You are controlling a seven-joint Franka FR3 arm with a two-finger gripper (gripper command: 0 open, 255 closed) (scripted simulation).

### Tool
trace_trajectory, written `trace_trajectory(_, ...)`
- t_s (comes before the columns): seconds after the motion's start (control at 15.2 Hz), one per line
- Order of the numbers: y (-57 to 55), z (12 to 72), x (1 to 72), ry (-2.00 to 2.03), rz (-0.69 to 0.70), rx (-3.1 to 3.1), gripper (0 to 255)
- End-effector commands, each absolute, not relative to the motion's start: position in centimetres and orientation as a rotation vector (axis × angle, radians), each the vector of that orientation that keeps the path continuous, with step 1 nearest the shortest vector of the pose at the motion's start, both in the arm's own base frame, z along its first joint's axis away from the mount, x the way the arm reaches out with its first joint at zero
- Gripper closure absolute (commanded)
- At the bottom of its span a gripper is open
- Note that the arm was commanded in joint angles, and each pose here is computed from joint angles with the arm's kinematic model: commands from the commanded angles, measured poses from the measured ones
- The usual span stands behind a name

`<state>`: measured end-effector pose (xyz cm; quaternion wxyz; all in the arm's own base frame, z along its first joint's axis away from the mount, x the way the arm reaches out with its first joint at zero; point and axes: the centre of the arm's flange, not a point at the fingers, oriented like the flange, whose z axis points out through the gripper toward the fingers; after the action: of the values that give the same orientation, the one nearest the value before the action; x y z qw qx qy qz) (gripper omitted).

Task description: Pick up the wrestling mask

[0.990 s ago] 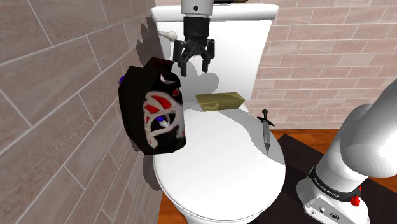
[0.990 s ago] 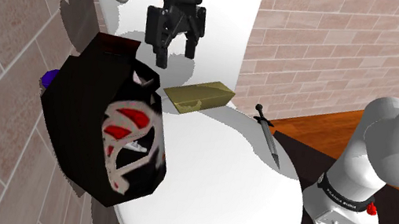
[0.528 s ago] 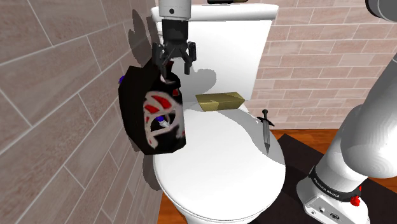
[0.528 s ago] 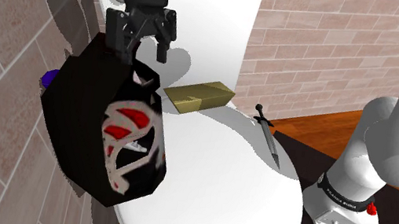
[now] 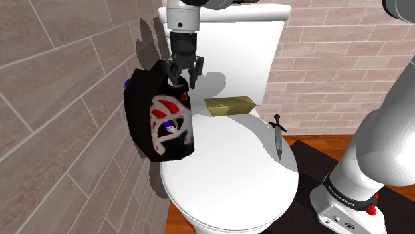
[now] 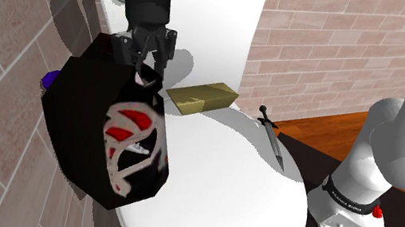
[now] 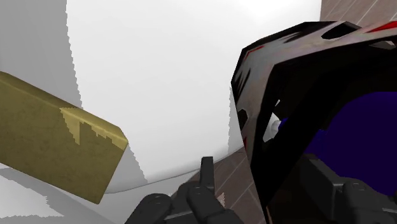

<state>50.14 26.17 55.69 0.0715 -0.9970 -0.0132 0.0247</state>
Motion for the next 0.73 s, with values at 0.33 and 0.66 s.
trace_trajectory(0.33, 26.1, 55.7, 50.1, -0.040, 0.074, -2.997, 255)
trace_trajectory(0.66, 26.2, 56.7, 50.1, -0.040, 0.074, -2.997, 255)
